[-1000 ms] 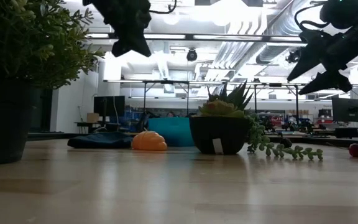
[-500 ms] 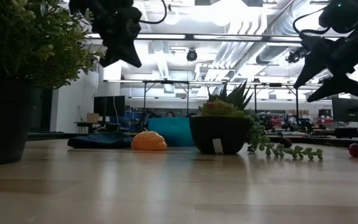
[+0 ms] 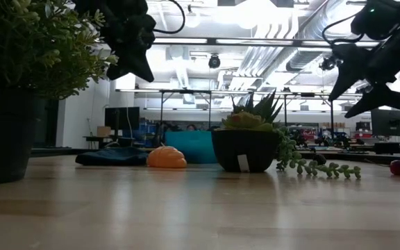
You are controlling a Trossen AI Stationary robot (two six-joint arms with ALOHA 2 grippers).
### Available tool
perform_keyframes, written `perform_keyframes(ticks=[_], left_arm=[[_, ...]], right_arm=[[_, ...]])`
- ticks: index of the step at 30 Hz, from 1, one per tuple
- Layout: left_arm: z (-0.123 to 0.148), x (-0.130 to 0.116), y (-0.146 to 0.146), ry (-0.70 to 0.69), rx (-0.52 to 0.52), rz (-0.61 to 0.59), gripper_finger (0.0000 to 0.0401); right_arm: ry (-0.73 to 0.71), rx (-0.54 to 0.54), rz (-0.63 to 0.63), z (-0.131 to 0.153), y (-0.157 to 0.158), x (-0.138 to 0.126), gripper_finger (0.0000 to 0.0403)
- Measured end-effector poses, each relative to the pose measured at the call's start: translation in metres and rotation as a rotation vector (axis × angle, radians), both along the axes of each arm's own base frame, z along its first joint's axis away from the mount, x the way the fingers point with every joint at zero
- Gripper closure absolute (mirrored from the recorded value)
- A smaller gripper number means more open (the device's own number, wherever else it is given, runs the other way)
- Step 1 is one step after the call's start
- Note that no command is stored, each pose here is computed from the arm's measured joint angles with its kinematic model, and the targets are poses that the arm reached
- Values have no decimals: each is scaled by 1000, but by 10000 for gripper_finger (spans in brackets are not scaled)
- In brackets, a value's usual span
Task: Pick and placing Produce into tupperware
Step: Put the black raspberry into the blue bin
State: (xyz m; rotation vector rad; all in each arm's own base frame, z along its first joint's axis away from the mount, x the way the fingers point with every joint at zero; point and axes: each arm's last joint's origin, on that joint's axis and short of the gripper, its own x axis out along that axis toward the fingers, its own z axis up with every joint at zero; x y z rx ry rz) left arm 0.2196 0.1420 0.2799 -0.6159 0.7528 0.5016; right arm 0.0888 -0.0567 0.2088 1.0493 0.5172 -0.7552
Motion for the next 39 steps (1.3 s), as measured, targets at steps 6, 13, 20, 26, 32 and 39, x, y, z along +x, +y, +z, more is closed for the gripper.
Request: perform_keyframes(ticks=[6,13,20,26,32,39], left_arm=[[0,0,0,0,0,0,401],[0,0,0,1,0,0,401],[0,0,0,2,3,-4,401],[1,1,1,-8,10,-4,401],[1,1,1,-13,13,-4,401],[1,1,1,-12,12,-4,401]], right_arm=[[112,49,14,3,-8,11,147],[196,111,-27,6,-18,24,147],[326,137,-24,14,-29,39,147],[451,177,17,14,-39,53,147],[508,200,52,11,-49,68,147],[555,207,99,6,-59,82,147]])
